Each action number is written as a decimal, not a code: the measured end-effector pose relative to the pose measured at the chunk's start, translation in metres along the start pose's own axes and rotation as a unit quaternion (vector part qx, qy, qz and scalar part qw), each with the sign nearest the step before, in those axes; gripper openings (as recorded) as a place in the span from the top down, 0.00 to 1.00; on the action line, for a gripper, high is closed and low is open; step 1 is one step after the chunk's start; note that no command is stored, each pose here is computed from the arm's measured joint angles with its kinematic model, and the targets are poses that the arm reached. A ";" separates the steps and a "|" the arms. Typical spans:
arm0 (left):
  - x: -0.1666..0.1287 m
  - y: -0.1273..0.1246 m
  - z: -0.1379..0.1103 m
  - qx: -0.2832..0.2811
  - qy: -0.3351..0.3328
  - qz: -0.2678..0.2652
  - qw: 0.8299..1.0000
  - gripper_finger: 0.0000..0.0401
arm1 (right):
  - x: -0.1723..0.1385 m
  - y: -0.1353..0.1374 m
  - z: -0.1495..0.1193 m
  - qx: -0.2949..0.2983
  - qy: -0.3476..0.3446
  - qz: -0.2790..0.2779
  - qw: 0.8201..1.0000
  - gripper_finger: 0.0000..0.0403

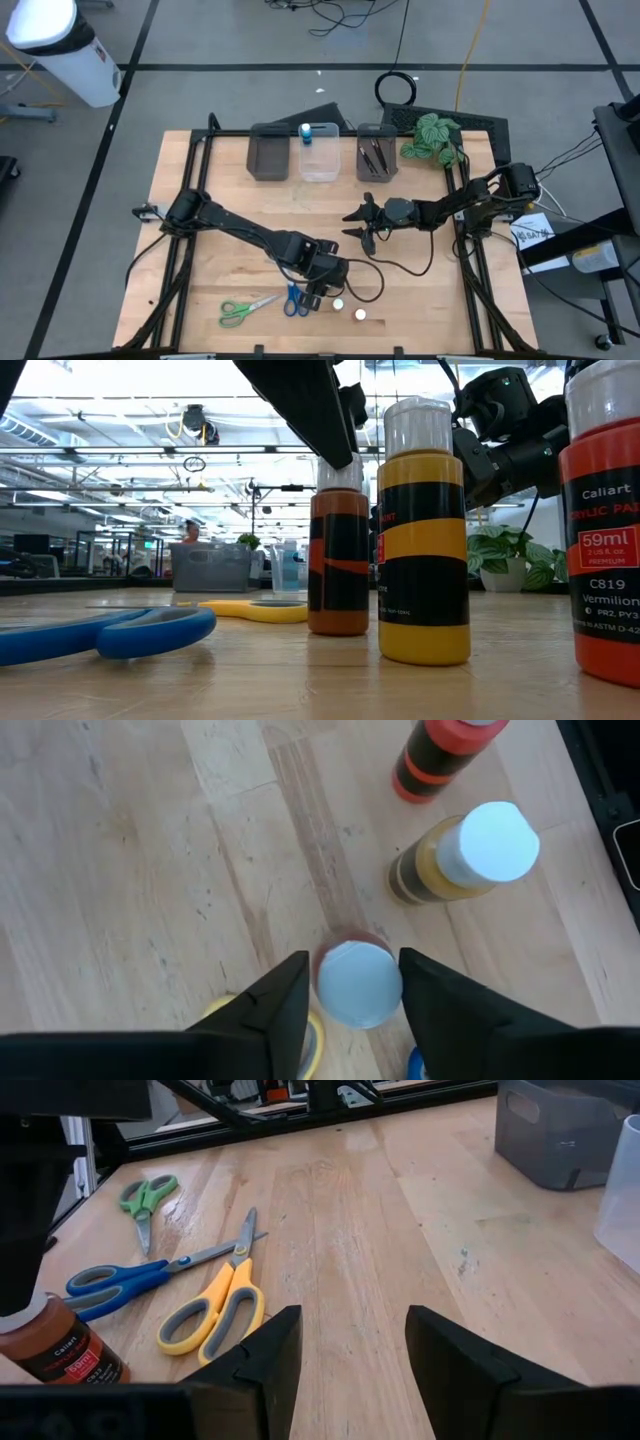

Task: Pick & Place Paint Supplies
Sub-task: Put the brown paint bottle into the transparent bin

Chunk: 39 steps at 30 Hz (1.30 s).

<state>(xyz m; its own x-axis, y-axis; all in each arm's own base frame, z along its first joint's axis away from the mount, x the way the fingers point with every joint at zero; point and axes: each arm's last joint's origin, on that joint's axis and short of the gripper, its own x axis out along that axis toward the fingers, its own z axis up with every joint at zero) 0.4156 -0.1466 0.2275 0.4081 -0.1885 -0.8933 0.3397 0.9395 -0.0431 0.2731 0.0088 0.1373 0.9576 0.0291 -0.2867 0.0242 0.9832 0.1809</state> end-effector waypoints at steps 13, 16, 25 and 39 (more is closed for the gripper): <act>-0.001 0.000 0.000 0.001 -0.001 0.001 1.000 0.76 | 0.000 0.000 0.000 0.004 0.000 0.000 1.000 0.59; -0.001 0.000 0.000 -0.007 -0.001 0.000 1.000 0.87 | 0.000 0.000 0.000 0.004 0.000 0.000 1.000 0.59; -0.014 0.004 0.002 -0.008 -0.013 0.004 1.000 0.99 | 0.000 0.000 0.000 0.004 0.000 0.000 1.000 0.59; -0.019 0.007 0.003 -0.016 -0.023 0.039 0.999 0.81 | 0.000 0.000 0.000 0.003 0.001 0.000 1.000 0.59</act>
<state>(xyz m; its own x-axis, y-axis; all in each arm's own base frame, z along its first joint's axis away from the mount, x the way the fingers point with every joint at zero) 0.4126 -0.1369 0.2456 0.4704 -0.1261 -0.8734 0.2784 0.9604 0.0113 0.2730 0.0088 0.1372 0.9573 0.0291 -0.2877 0.0264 0.9819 0.1873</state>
